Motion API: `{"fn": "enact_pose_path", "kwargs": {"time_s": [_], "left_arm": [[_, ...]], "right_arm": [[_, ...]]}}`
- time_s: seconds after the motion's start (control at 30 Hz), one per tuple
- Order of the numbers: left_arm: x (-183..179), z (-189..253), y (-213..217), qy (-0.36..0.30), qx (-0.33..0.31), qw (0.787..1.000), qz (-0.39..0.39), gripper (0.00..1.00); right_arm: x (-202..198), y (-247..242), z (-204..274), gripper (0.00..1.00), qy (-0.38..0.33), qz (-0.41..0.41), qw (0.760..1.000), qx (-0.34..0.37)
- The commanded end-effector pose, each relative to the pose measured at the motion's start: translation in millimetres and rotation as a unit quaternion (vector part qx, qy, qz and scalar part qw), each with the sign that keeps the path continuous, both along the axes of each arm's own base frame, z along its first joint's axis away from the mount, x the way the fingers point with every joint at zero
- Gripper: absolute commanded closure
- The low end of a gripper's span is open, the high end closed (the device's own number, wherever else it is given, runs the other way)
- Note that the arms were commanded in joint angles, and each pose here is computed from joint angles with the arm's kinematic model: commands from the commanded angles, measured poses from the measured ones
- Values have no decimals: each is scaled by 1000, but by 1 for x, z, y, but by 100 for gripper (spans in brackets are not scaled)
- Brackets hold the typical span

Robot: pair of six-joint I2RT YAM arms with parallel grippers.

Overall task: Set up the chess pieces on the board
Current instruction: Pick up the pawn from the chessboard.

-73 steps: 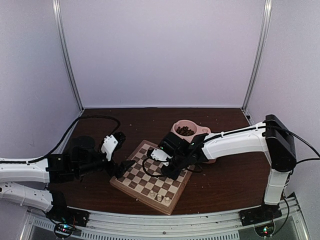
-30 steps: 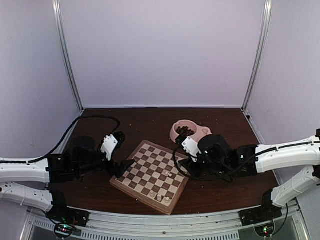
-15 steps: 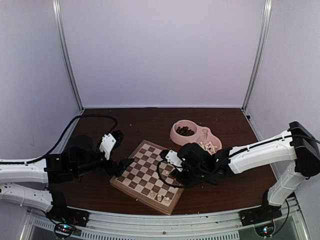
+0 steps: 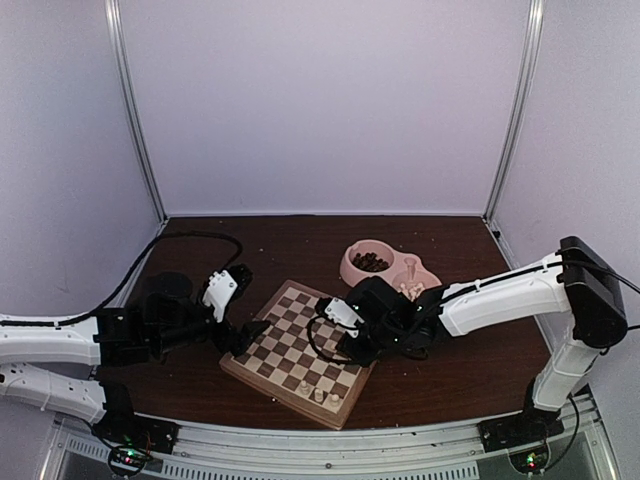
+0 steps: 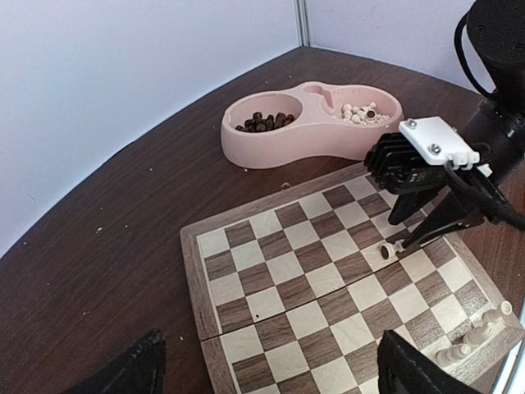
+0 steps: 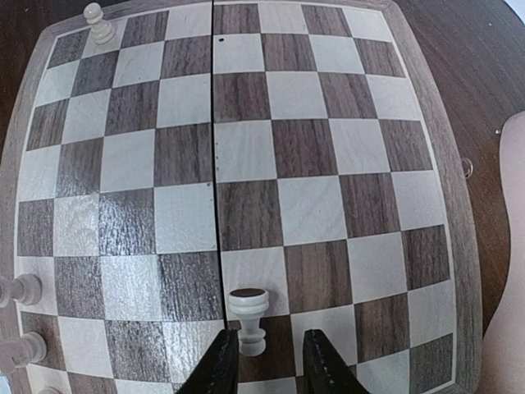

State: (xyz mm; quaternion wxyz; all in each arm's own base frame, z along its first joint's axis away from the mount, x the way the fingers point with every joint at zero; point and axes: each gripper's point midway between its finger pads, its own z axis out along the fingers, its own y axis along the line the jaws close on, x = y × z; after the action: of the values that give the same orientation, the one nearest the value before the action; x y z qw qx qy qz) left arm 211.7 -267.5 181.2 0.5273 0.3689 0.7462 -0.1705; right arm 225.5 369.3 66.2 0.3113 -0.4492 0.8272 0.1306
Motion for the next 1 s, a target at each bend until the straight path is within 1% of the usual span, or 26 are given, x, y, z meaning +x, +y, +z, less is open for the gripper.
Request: {"fn": "enact_pose_path", "kwargs": {"time_s": [0.0,0.27,0.47,0.6,0.77,0.97], "left_arm": [[-1,10,-7,-9,-18,1000,-12,11],[-2,14,-2,-13,-24,1000,-6,11],[0,14,0,-18,-18,1000,0,11],[-1,11,-2,-17,-11,1000,-7,10],[-6,7,-10,-10,-6,999,-33,10],[-12,-1,-24,7,-5,998,-69,8]], "right_arm": [[-7,6,-2,70,32,15,999,9],[-8,4,-12,72,43,15,999,-8],[-9,7,-13,79,52,19,998,-8],[-10,6,-9,85,51,20,998,-4],[-14,5,6,88,45,24,999,20],[-21,7,21,89,42,39,997,52]]}}
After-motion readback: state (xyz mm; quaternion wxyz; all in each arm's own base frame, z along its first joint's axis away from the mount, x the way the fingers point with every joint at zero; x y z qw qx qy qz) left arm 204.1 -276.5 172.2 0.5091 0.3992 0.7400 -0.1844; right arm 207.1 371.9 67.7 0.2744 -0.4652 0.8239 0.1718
